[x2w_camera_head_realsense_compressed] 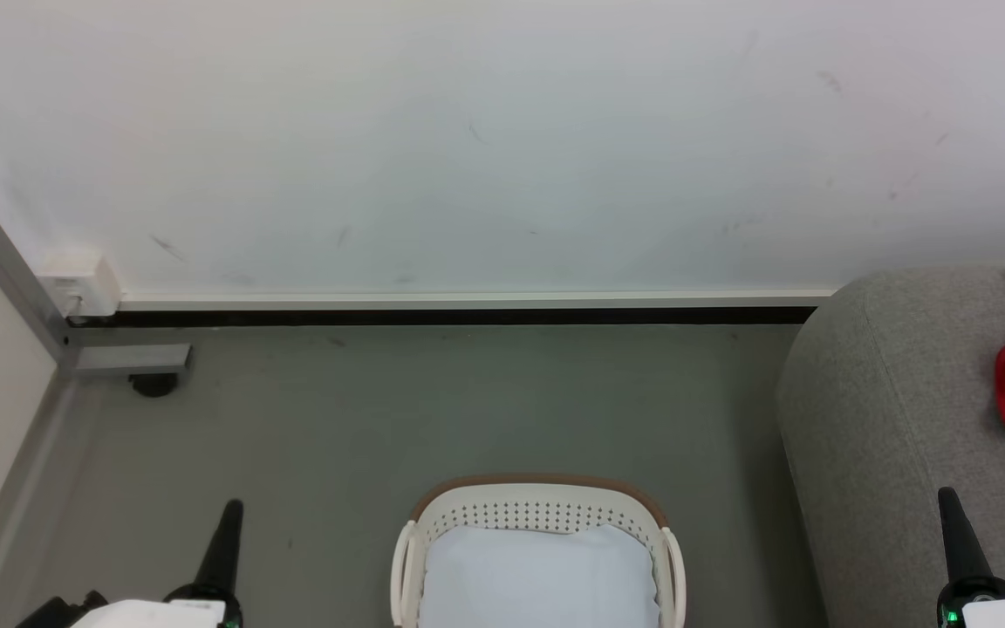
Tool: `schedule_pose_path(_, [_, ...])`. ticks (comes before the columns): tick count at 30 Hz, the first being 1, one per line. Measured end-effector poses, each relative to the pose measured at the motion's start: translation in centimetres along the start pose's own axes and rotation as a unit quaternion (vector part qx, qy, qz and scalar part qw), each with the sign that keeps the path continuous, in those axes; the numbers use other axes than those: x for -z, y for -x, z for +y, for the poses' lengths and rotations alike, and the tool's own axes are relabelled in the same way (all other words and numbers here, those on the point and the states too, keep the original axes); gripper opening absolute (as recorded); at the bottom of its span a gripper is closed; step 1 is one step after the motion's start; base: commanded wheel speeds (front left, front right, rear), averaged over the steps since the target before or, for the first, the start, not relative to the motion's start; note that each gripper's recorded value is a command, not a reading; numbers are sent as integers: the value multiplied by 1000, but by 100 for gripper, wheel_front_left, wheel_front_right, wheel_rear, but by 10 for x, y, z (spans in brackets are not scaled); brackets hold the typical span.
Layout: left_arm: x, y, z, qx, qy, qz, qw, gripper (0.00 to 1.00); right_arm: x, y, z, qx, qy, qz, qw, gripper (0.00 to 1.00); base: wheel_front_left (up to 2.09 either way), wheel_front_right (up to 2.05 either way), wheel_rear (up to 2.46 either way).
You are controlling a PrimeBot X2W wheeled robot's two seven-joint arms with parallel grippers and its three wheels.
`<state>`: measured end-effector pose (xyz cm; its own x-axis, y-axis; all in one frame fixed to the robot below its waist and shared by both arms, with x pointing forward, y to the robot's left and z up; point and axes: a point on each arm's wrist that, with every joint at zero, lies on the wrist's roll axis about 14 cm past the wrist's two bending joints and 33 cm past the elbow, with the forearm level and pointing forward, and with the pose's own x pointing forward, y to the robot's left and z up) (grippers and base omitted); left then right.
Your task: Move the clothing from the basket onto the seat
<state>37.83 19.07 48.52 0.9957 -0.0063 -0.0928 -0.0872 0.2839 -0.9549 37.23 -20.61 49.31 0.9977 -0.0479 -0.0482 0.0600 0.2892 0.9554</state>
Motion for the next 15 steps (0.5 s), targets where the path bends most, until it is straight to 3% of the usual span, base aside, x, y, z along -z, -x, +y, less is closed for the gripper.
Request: schedule_pose_path(15, [-5, -4, -7, 15, 60, -3, 998, 0, 2, -6, 5, -9, -62, 8, 998, 0, 0, 0, 0])
